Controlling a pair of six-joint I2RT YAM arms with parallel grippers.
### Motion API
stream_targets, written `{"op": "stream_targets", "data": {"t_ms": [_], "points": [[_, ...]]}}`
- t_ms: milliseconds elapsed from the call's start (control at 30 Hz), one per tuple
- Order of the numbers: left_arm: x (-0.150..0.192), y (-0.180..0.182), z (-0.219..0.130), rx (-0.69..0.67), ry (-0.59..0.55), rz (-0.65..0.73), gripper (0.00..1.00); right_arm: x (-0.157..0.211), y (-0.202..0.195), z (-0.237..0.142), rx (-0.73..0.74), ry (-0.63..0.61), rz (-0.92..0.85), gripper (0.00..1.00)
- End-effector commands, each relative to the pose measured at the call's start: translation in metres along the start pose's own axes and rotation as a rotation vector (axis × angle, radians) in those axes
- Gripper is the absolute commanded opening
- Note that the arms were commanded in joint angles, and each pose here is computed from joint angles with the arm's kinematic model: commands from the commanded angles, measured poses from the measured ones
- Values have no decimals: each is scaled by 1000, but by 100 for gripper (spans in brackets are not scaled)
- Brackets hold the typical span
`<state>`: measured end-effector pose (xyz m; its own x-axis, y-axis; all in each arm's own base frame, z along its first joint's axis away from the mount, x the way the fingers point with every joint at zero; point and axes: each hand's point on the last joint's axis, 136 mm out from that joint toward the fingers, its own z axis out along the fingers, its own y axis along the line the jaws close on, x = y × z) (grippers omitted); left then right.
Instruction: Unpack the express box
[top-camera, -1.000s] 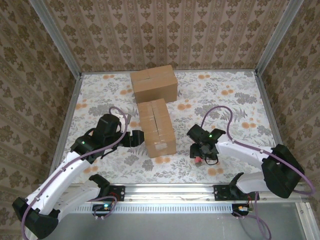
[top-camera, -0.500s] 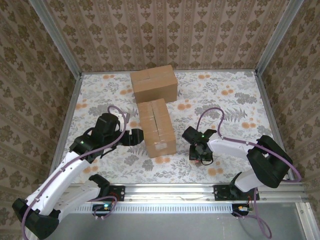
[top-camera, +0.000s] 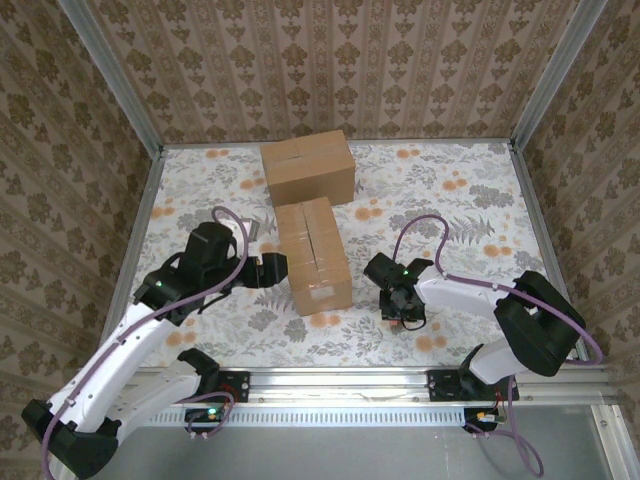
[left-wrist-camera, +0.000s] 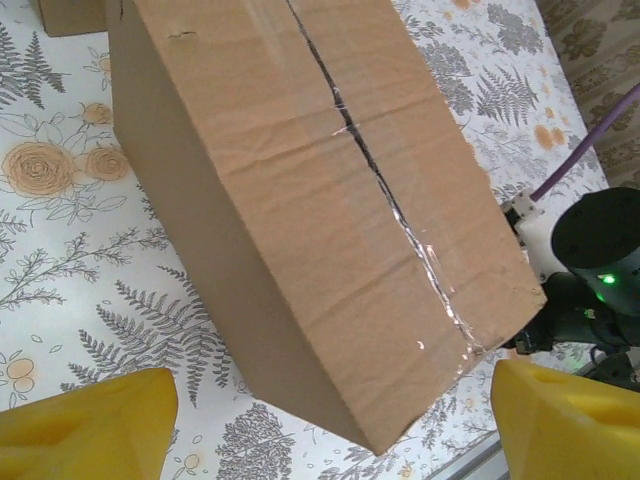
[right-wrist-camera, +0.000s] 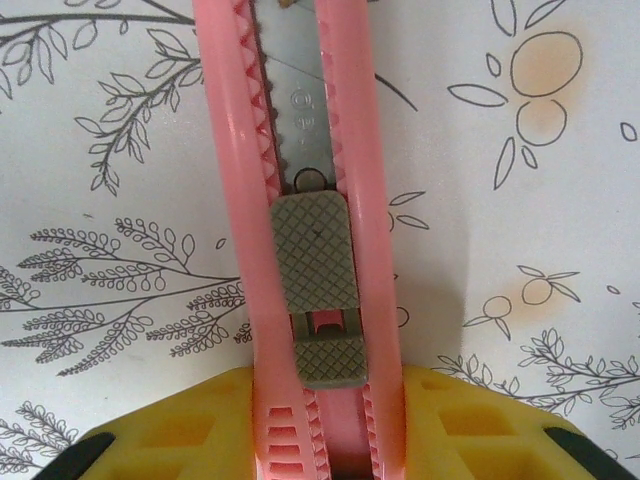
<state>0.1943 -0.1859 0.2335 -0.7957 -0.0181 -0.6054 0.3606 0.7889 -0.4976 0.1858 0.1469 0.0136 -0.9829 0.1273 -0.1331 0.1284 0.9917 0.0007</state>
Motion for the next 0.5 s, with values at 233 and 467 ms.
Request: {"op": "stream_targets", "data": {"t_ms": [233,467], "points": [[-28,-55,0,179,-16,67,83,-24,-5,-61,-65,-186,-48,33],[-47,-109,21,360,5,132,83,-34,16,-127,-284,-325,-167,34]]}}
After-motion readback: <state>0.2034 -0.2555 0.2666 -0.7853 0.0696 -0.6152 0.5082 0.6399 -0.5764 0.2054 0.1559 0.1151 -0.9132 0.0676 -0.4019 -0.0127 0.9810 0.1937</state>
